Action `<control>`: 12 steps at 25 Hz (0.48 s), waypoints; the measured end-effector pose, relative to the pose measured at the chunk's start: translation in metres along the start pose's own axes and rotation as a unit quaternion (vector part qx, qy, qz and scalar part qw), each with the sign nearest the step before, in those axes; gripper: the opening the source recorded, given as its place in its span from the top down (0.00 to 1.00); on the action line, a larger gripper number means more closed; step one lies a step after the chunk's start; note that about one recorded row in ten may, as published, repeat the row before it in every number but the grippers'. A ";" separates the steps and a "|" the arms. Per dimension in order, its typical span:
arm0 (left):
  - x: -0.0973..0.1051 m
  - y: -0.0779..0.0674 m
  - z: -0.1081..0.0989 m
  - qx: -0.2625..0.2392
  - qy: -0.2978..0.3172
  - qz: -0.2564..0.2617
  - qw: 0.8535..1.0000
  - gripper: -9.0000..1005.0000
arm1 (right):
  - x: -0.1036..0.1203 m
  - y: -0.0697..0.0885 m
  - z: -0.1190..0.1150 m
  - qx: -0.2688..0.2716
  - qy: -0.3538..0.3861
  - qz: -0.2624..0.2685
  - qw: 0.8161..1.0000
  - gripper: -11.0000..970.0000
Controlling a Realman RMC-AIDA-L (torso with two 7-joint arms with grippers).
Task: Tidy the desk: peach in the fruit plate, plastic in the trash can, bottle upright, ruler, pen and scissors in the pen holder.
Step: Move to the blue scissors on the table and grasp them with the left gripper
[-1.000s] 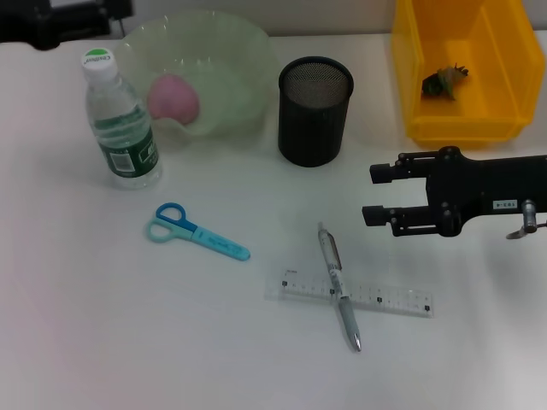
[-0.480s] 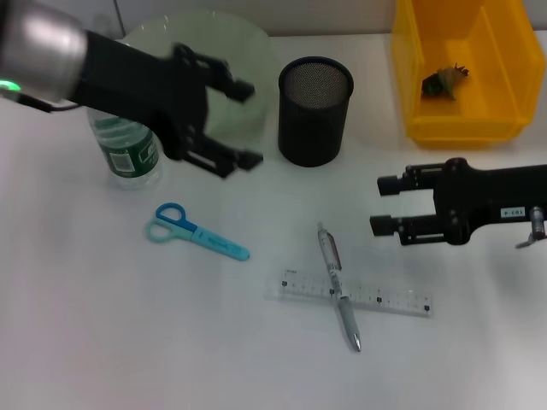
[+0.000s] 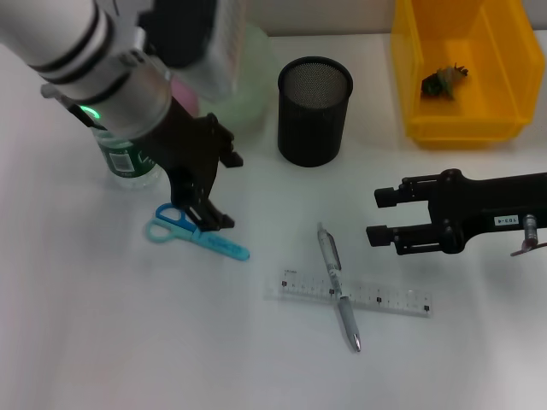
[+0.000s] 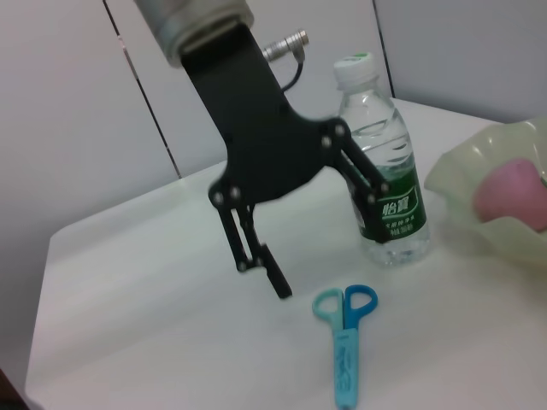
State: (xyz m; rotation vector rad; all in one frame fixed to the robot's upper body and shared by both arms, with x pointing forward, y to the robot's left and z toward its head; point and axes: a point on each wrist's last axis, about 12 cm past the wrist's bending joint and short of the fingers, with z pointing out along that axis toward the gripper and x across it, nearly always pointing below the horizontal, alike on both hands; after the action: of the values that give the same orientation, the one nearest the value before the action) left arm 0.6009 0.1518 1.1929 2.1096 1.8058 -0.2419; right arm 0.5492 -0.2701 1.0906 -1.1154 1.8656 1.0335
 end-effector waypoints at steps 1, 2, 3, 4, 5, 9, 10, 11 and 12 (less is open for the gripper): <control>-0.002 -0.001 0.005 0.001 0.020 0.010 1.000 0.21 | 0.000 0.000 0.001 0.000 -0.001 0.001 1.000 0.29; -0.004 -0.001 0.008 0.003 0.032 0.015 0.999 0.21 | 0.000 0.001 0.001 0.000 -0.002 0.002 1.000 0.29; -0.005 -0.001 0.012 0.007 0.046 0.021 0.999 0.21 | 0.000 0.001 0.002 0.001 -0.003 0.003 1.000 0.29; -0.007 -0.002 0.019 0.015 0.067 0.030 0.997 0.21 | 0.000 0.001 0.003 0.003 -0.004 0.006 1.000 0.29; -0.007 -0.002 0.019 0.015 0.067 0.030 0.997 0.22 | 0.000 0.001 0.003 0.003 -0.004 0.006 1.000 0.29; -0.005 -0.004 0.039 0.030 0.095 0.047 0.994 0.22 | -0.001 0.001 0.007 0.007 -0.006 0.008 1.000 0.29; -0.005 -0.004 0.039 0.030 0.095 0.047 0.994 0.23 | -0.001 0.001 0.007 0.007 -0.006 0.008 1.000 0.29; -0.005 -0.003 0.042 0.031 0.099 0.049 0.993 0.23 | -0.001 0.000 0.007 0.008 -0.006 0.008 1.000 0.29; -0.004 -0.003 0.046 0.031 0.102 0.051 0.993 0.23 | -0.001 0.001 0.008 0.008 -0.006 0.008 1.000 0.29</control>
State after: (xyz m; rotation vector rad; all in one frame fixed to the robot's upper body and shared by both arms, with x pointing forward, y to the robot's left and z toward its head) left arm 0.6015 0.1318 1.1517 2.3370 1.8136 -0.0574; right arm 0.5503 -0.2624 1.0880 -1.0840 1.8725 1.0305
